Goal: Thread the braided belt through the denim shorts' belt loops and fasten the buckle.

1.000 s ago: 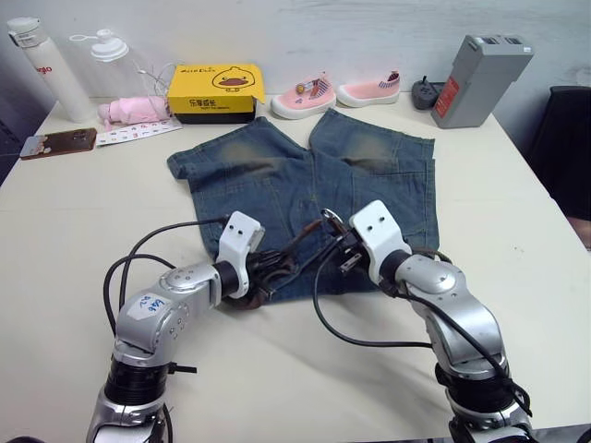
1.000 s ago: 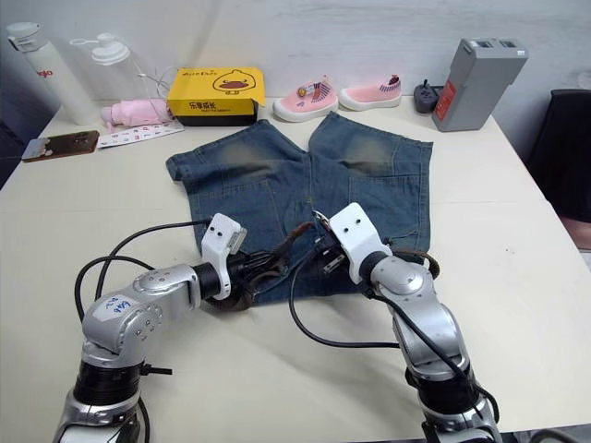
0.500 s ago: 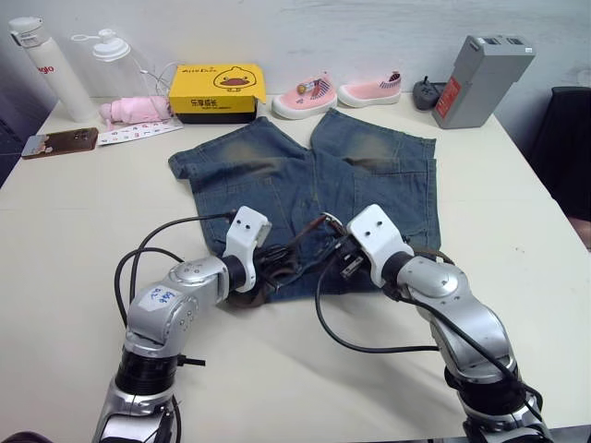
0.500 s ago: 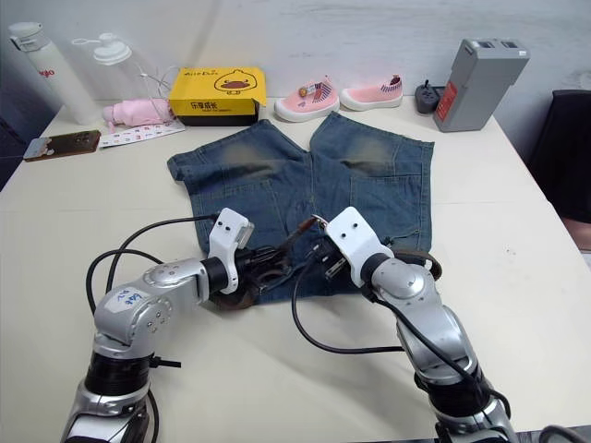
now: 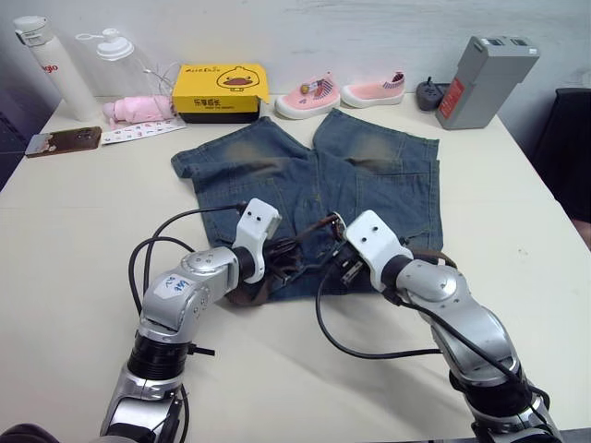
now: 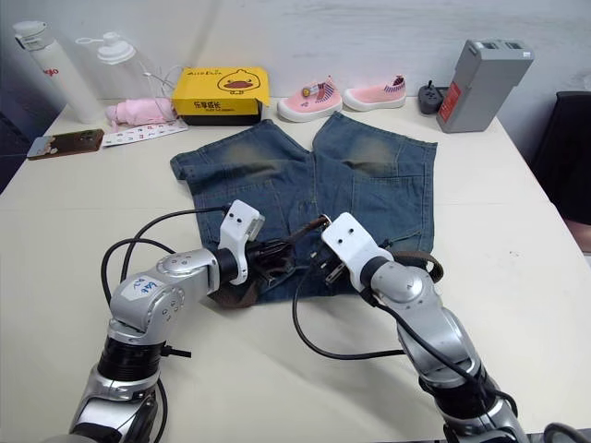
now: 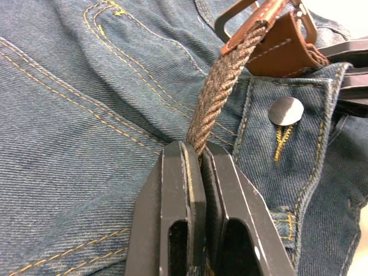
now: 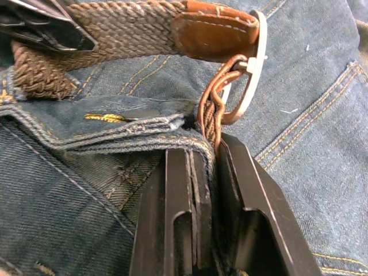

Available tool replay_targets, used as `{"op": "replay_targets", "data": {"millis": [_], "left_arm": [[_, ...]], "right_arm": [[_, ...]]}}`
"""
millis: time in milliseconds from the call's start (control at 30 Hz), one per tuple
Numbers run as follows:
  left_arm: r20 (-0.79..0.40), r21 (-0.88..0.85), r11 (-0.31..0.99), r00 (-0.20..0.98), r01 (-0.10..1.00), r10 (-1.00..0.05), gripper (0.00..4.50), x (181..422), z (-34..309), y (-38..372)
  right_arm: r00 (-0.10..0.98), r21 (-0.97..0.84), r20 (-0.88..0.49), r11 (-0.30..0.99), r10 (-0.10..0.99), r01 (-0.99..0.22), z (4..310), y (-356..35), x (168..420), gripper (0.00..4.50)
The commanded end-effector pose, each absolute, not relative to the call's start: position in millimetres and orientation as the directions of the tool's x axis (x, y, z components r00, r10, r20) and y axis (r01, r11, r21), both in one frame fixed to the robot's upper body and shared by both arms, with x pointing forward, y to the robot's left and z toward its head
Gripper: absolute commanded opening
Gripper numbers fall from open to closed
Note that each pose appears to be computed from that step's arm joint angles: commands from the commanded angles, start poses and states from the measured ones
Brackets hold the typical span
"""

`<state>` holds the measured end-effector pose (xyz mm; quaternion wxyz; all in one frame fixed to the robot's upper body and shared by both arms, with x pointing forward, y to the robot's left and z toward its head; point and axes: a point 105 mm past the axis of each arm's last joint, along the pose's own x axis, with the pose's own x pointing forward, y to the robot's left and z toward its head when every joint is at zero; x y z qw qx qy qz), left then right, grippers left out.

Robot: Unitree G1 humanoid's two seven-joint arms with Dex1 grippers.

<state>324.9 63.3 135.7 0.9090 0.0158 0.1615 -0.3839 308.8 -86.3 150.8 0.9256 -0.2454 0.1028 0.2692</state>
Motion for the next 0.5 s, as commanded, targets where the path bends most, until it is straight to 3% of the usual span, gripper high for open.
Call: {"op": "replay_targets", "data": {"millis": [33,500], "left_arm": [[-0.324,-0.108,0.67,0.611,0.735,-0.722,0.0,314,130,58],[-0.404,-0.108,0.753,0.664,0.649,-0.629,0.0,315,118,77]], "right_arm": [[0.845,-0.374,-0.26,0.758,0.467,-0.534,166,-83,309,0.03],[0.862,-0.389,-0.243,0.769,0.445,-0.507,169,-87,311,0.03]]}}
